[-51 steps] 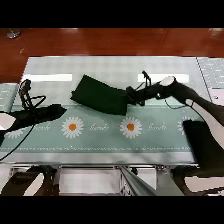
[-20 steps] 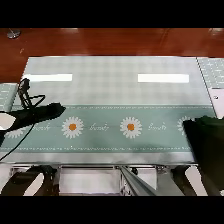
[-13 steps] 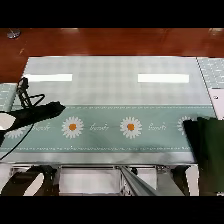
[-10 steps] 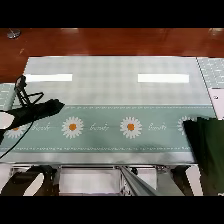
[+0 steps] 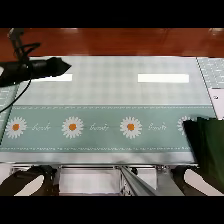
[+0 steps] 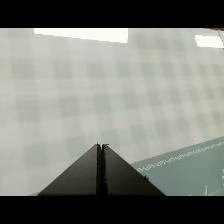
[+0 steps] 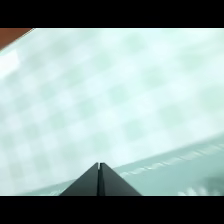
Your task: Fold the shirts.
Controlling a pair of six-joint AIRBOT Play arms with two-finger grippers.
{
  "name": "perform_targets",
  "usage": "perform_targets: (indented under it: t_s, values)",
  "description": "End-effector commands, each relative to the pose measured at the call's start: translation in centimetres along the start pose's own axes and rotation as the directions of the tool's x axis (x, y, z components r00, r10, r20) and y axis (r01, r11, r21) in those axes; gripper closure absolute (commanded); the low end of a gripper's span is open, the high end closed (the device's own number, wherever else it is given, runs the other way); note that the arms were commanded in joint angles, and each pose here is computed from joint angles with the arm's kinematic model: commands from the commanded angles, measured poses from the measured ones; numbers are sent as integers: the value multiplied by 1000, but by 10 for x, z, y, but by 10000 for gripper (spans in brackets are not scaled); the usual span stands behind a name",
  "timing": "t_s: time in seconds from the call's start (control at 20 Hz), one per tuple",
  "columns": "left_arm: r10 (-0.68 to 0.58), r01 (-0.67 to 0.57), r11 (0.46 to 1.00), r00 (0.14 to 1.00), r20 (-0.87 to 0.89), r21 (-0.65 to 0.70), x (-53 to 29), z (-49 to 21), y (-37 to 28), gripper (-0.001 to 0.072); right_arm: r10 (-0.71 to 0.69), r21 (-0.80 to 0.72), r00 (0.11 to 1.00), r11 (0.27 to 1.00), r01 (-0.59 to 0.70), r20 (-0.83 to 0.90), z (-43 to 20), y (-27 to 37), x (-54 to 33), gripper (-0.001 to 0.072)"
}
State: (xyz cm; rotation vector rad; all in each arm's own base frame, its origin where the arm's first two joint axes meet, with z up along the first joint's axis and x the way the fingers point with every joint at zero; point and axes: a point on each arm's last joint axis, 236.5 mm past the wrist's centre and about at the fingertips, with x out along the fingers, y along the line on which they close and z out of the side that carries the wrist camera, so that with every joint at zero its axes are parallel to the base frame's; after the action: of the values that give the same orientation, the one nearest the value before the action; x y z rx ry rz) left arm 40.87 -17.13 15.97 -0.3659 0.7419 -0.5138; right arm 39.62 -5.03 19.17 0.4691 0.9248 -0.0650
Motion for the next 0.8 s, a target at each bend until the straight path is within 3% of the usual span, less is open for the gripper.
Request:
perform_targets:
  t_s: [0.0,0.1,0.25,0.75]
  values:
    - [91,-81,992,990,-108,99,37,-5,3,689,-100,-332,986,942,51,-134,-47,62,88,685]
    - [217,-207,976,938,-269,63,56,-48,49,688,-281,-320,937,925,206,-208,-85,25,124,686]
    - [291,-283,955,852,-435,84,62,-91,90,687,-368,-323,867,910,262,-334,-141,-16,148,686]
    - [296,-292,953,853,-430,79,60,-88,99,686,-392,-343,861,897,279,-325,-144,-24,147,686]
